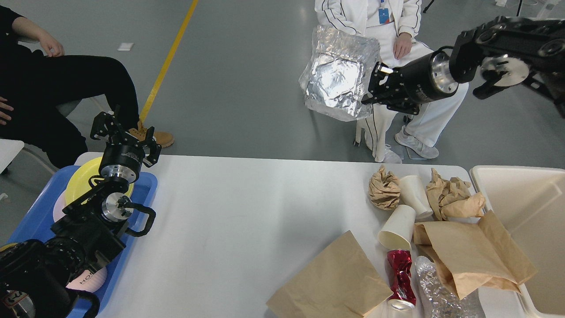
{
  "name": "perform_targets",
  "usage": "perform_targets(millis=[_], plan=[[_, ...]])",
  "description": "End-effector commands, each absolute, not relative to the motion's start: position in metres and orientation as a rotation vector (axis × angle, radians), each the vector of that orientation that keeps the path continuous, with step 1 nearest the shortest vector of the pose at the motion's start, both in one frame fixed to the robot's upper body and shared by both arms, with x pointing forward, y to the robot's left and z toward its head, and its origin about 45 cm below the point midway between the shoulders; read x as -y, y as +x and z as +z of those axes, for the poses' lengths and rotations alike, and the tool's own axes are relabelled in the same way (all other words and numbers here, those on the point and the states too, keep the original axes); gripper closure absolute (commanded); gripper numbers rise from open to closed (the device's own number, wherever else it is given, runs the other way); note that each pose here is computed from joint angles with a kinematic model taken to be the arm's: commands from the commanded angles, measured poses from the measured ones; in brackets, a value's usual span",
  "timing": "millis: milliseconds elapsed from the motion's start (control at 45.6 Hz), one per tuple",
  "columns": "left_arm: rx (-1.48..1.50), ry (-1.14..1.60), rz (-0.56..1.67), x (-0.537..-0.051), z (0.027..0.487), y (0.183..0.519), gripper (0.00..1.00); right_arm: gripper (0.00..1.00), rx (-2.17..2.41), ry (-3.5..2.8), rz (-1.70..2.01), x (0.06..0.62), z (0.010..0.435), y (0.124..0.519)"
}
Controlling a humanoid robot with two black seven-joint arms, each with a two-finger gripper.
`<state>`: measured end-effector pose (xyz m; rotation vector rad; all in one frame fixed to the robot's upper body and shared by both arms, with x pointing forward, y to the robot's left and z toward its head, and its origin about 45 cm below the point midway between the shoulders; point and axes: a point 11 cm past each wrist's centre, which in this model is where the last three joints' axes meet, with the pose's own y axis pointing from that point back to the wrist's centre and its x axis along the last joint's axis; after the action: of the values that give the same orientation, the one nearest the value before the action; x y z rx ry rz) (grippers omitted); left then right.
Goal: Tidy desktop
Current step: 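Lift the foil container and drop it into the white bin, then bring the right gripper back over the brown paper bag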
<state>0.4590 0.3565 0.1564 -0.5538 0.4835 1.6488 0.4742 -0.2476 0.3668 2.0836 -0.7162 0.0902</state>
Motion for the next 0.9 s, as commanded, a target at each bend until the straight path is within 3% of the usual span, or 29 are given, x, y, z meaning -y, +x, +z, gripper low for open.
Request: perform_targets(millis=[0, 219, 482, 790, 811, 833, 855, 877], plan=[[-0.483, -0.554, 1.649, -0.357, 0.156, 0.459, 0.04, 1.00, 0.767, 2.067, 0.069, 0.278, 0.376, 0.473], [-0.484, -0.555, 1.647, -0.356, 0.157, 0.459, 0.04, 1.00, 1.022, 1.806, -0.126, 0.405, 0.300, 0.447], [-0.483, -0.554, 1.649, -0.357, 0.156, 0.459, 0.04, 1.00, 1.363, 1.346, -0.264, 0.550, 0.209, 0.355], [-0.484, -0.555, 1.647, -0.356, 0.157, 0.459, 0.04, 1.00, 1.492, 1.058, -0.395, 0.628, 0.147, 0.265], [-0.483, -0.554, 1.649, -0.357, 0.156, 0.459, 0.04, 0.96, 1.490, 1.044, -0.389, 0.631, 0.146, 0.262], [-0.484, -0.555, 1.647, -0.356, 0.157, 0.459, 0.04, 0.76, 1.490, 1.033, -0.380, 0.634, 0.146, 0.261], [-0.483, -0.554, 1.649, -0.357, 0.156, 0.459, 0.04, 0.47, 1.487, 1.022, -0.372, 0.637, 0.145, 0.260], [-0.483, -0.554, 1.649, -0.357, 0.156, 0.459, 0.04, 0.00, 1.500, 1.006, -0.345, 0.642, 0.150, 0.262]])
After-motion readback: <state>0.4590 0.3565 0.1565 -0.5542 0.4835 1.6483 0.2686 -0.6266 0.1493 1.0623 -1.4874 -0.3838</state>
